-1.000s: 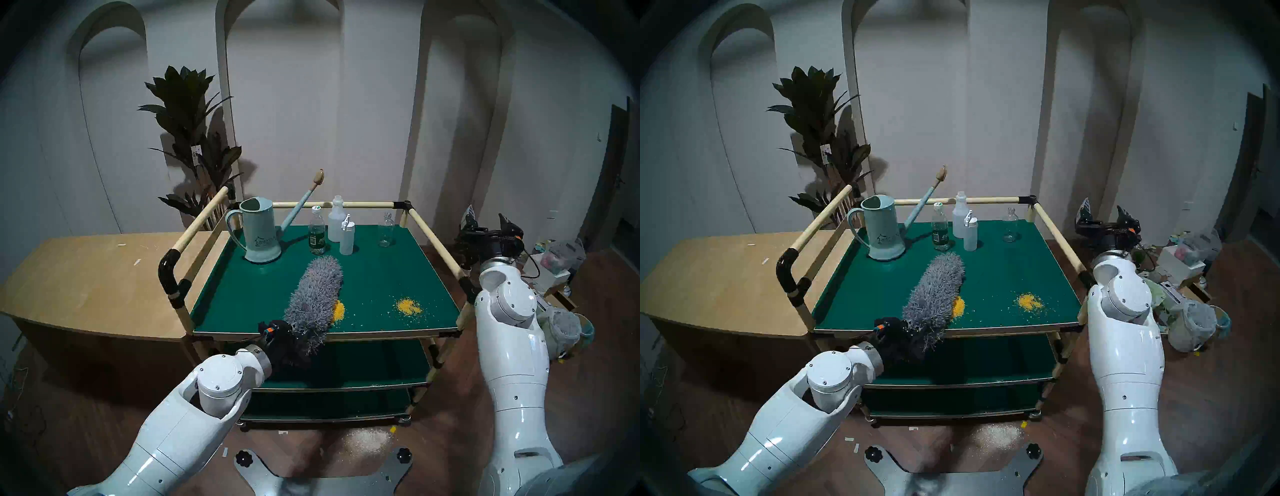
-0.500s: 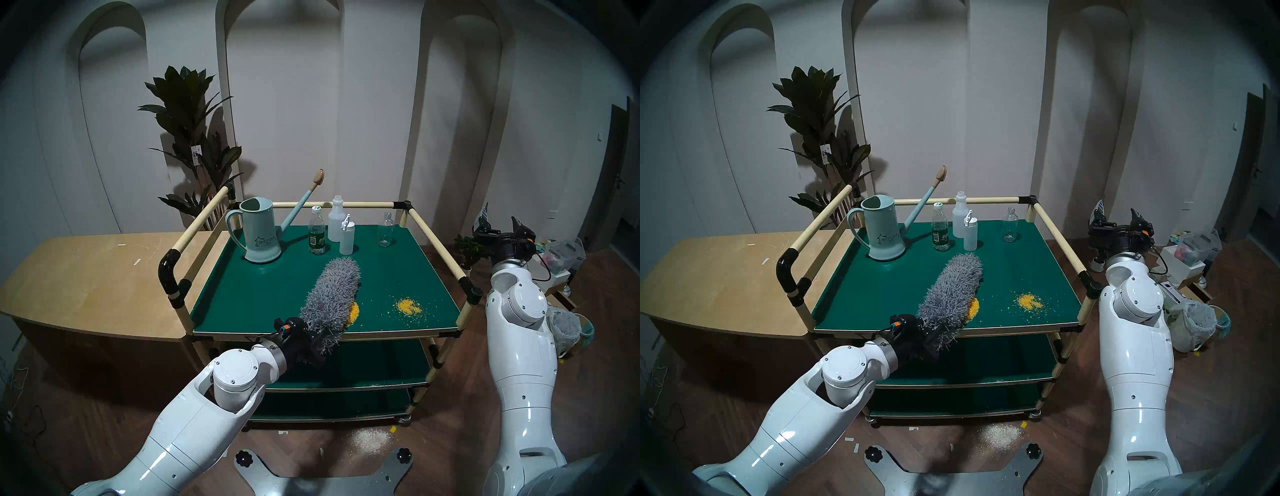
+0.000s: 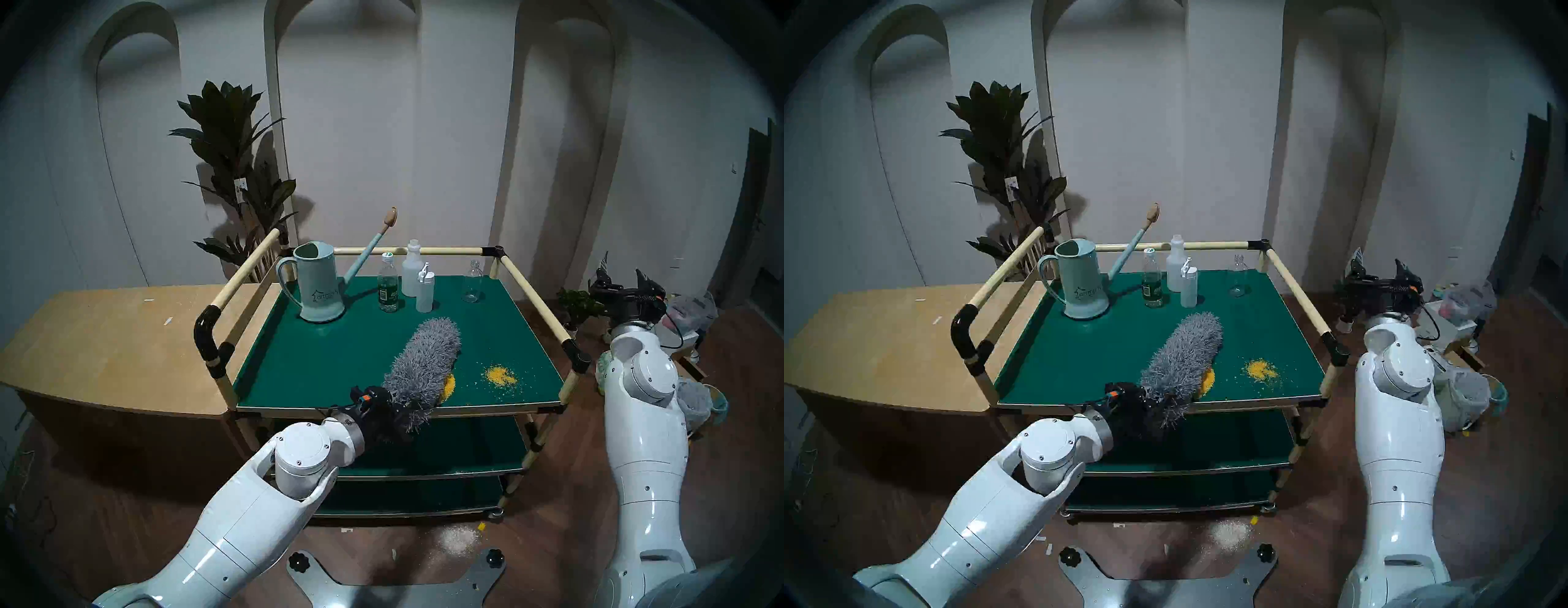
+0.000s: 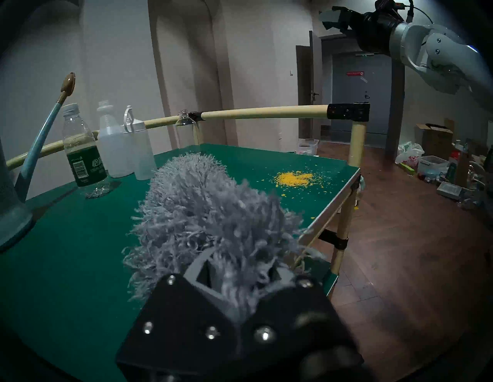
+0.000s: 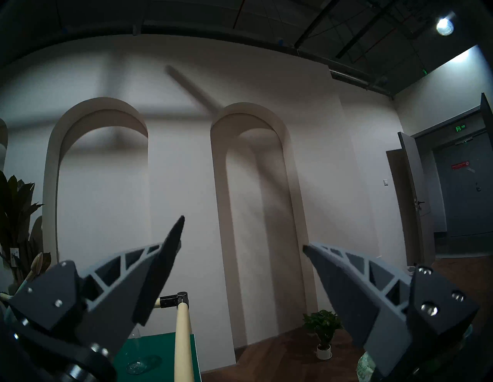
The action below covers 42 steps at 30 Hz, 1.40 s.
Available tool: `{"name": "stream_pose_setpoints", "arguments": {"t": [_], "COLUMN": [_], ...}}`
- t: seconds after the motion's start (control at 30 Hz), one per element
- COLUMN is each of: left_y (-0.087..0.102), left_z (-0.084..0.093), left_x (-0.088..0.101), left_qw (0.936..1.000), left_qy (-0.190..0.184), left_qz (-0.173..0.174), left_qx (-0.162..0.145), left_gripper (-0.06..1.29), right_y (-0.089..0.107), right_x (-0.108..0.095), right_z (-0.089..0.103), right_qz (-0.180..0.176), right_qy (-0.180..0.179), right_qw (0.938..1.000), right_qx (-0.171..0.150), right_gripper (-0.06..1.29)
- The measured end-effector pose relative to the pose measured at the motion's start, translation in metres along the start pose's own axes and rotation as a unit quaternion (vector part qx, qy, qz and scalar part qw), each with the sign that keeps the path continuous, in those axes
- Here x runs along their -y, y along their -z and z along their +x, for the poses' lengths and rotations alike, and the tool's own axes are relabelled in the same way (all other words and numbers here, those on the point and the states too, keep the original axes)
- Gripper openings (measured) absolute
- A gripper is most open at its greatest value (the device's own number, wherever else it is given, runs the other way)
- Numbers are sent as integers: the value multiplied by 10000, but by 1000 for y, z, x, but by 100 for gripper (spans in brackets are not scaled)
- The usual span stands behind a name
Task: Dust the shelf with the duster
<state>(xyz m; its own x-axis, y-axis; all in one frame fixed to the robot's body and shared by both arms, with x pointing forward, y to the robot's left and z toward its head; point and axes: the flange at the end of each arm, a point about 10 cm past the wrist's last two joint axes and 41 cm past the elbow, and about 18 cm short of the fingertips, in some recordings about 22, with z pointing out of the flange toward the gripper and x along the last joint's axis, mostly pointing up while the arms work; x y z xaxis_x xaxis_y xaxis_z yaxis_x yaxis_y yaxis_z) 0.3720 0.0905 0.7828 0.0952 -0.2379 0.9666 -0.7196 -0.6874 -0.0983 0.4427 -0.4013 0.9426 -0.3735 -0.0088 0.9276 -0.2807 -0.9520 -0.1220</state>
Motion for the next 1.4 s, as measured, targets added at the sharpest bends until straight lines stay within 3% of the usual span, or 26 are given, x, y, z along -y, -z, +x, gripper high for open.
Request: {"name": "stream_pose_setpoints", "arguments": {"t": [1.4], "left_y": [-36], "left_z": [25], "left_x": [-38], "left_qw": [9966], "left_qy": [-211], "left_qz": [-792], "left_qx": [-120], "left_gripper": [-1], "right_y": [12], "right_x": [-37], "right_z": [8], "right_qz": [-309], "right_qy": [-20], "right_qw": [9995], "right_qx": [-69], "right_gripper": [127]}}
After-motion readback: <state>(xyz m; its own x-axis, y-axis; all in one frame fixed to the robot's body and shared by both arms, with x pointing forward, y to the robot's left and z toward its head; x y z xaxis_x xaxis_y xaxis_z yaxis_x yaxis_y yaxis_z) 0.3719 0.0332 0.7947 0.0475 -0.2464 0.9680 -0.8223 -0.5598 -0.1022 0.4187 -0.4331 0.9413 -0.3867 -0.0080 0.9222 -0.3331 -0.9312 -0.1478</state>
